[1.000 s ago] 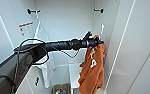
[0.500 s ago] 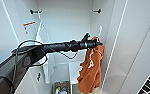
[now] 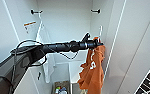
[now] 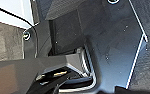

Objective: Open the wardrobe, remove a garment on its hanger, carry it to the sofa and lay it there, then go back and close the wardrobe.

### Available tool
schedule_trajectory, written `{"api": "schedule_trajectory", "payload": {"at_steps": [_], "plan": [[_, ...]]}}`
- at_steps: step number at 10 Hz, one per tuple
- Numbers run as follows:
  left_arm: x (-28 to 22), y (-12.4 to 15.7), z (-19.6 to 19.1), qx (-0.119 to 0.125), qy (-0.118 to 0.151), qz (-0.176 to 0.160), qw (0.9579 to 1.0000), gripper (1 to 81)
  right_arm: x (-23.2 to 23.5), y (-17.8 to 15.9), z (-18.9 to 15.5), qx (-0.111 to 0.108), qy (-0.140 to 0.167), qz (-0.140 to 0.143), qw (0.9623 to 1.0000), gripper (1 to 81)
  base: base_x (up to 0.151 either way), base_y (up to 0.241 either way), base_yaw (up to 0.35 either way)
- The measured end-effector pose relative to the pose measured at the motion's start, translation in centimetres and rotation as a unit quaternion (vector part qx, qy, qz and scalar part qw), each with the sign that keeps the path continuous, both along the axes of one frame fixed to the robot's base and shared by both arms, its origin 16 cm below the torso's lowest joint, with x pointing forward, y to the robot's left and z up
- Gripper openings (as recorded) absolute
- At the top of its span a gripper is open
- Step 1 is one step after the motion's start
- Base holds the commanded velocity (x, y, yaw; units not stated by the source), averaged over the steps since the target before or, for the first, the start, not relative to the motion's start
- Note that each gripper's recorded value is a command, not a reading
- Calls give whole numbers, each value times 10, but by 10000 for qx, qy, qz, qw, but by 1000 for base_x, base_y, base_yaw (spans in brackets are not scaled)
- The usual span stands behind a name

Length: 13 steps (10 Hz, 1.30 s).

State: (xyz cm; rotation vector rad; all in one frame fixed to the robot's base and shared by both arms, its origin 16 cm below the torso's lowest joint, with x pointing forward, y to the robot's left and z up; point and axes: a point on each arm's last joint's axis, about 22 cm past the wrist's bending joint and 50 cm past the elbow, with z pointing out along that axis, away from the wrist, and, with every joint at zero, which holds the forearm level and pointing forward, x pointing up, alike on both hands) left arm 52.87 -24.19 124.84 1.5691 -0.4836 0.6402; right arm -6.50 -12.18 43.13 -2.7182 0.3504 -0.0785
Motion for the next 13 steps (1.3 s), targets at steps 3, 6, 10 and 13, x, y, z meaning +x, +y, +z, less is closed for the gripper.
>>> {"api": "schedule_trajectory", "payload": {"at_steps": [3,6,10,13], "plan": [[-18,11,-6,-390,134,-210,9989,10,0,0,0,1,1,-1,10000,811,0,0,0],[-22,20,-41,-484,372,-220,9979,10,-1,0,0,1,3,0,10000,811,0,0,0],[-9,46,-26,-635,217,-103,9977,10,8,-2,0,-5,-54,-6,10000,811,-87,0,0],[-16,45,-25,-645,204,-179,9975,10,1,-1,0,-5,-4,0,10000,811,-109,0,0]]}}
